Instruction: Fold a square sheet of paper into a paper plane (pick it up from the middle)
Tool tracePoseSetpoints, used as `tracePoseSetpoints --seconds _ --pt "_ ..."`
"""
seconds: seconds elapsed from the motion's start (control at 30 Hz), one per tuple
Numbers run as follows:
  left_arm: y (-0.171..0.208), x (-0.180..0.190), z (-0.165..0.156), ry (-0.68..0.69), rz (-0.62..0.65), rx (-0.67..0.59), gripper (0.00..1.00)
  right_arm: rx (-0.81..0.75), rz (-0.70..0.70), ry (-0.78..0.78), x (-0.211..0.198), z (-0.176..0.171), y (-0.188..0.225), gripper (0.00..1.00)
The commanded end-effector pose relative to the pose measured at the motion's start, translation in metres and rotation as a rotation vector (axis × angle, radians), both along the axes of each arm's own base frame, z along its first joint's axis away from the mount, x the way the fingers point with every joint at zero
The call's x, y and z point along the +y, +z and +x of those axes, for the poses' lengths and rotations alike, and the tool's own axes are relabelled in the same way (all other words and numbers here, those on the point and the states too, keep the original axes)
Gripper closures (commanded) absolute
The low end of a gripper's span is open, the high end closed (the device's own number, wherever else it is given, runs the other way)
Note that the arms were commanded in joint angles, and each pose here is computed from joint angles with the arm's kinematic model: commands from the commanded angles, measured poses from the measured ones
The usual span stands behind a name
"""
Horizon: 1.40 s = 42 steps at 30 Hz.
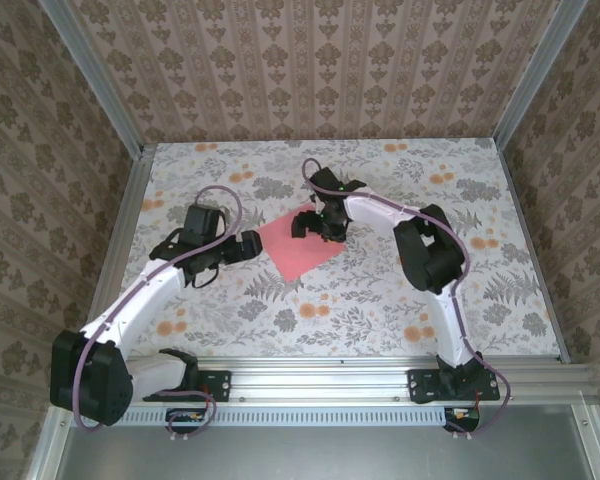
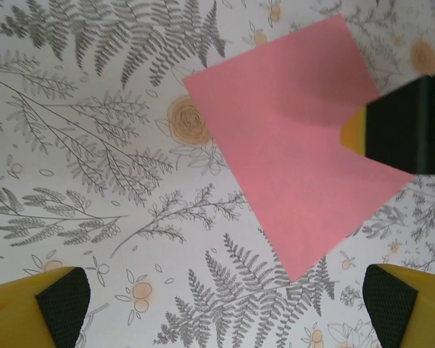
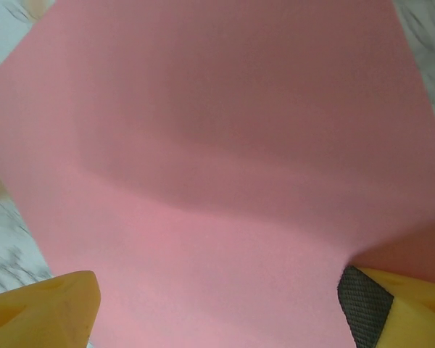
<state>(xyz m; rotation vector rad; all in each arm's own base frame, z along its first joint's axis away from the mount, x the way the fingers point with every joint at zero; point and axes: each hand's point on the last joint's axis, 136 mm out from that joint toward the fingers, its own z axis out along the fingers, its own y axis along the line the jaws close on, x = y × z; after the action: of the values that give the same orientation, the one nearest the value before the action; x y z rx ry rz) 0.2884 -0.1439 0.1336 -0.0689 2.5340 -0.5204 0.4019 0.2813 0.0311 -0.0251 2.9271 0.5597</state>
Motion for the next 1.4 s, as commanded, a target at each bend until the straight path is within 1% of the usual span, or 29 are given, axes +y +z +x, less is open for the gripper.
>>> tracePoseSetpoints --seconds 0.0,0.03,0.13,0.23,0.27,0.33,0.4,0.5,0.53,0.6,0.67,0.7,0.77,0.8,0.87,0.93,1.07,1.17,1.37 --pt "0.005 -0.011 0.002 -0.005 0.012 -0.014 0.00 0.061 -0.139 -0.065 -0.050 -0.043 -0.019 0.12" --pt "0.004 -0.011 0.003 0.002 0.014 -0.013 0.00 0.062 -0.155 -0.089 -0.061 -0.054 -0.020 0.12" --pt "0.003 -0.033 -0.004 -0.052 -0.001 -0.016 0.00 0.063 -0.164 -0.133 -0.082 -0.083 -0.019 0.13" --pt "0.004 -0.044 -0.005 -0.082 0.007 -0.017 0.00 0.048 -0.185 -0.147 -0.098 -0.102 -0.014 0.13" --pt "0.004 -0.047 -0.005 -0.089 0.012 -0.018 0.00 0.028 -0.184 -0.140 -0.100 -0.103 -0.008 0.13" --pt "0.004 -0.051 -0.007 -0.098 0.025 -0.018 0.00 -0.024 -0.185 -0.105 -0.101 -0.100 0.010 0.12" --pt "0.004 -0.049 -0.007 -0.085 0.035 -0.024 0.00 -0.084 -0.199 -0.045 -0.099 -0.094 0.030 0.08" --pt "0.006 -0.042 -0.008 -0.041 0.042 -0.035 0.00 -0.187 -0.314 0.001 -0.112 -0.081 0.063 0.00" --pt "0.007 -0.038 -0.008 -0.023 0.042 -0.043 0.00 -0.233 -0.358 0.008 -0.119 -0.076 0.075 0.00" --pt "0.009 -0.034 -0.008 0.005 0.029 -0.065 0.00 -0.331 -0.357 0.016 -0.119 -0.065 0.097 0.00" --pt "0.010 -0.030 -0.009 0.022 0.019 -0.079 0.00 -0.385 -0.355 -0.040 -0.126 -0.058 0.112 0.00" --pt "0.009 -0.029 -0.010 0.028 0.018 -0.081 0.00 -0.384 -0.305 -0.033 -0.122 -0.057 0.115 0.00" --pt "0.008 -0.026 -0.010 0.045 0.019 -0.082 0.00 -0.326 -0.172 0.027 -0.106 -0.059 0.115 0.01" --pt "0.007 -0.026 -0.010 0.051 0.012 -0.081 0.00 -0.289 -0.134 0.056 -0.098 -0.060 0.113 0.05" --pt "0.005 -0.025 -0.011 0.062 0.001 -0.072 0.00 -0.206 -0.161 0.109 -0.092 -0.065 0.103 0.11" --pt "0.003 -0.025 -0.013 0.077 -0.016 -0.068 0.00 -0.124 -0.252 0.073 -0.100 -0.067 0.087 0.11" --pt "0.000 -0.020 -0.016 0.099 -0.032 -0.073 0.00 -0.041 -0.319 0.007 -0.098 -0.073 0.064 0.11" --pt "-0.001 -0.022 -0.015 0.091 -0.042 -0.072 0.00 -0.010 -0.382 -0.025 -0.098 -0.074 0.048 0.11" --pt "-0.004 -0.028 -0.016 0.060 -0.050 -0.056 0.00 0.032 -0.409 0.023 -0.084 -0.072 0.025 0.13"
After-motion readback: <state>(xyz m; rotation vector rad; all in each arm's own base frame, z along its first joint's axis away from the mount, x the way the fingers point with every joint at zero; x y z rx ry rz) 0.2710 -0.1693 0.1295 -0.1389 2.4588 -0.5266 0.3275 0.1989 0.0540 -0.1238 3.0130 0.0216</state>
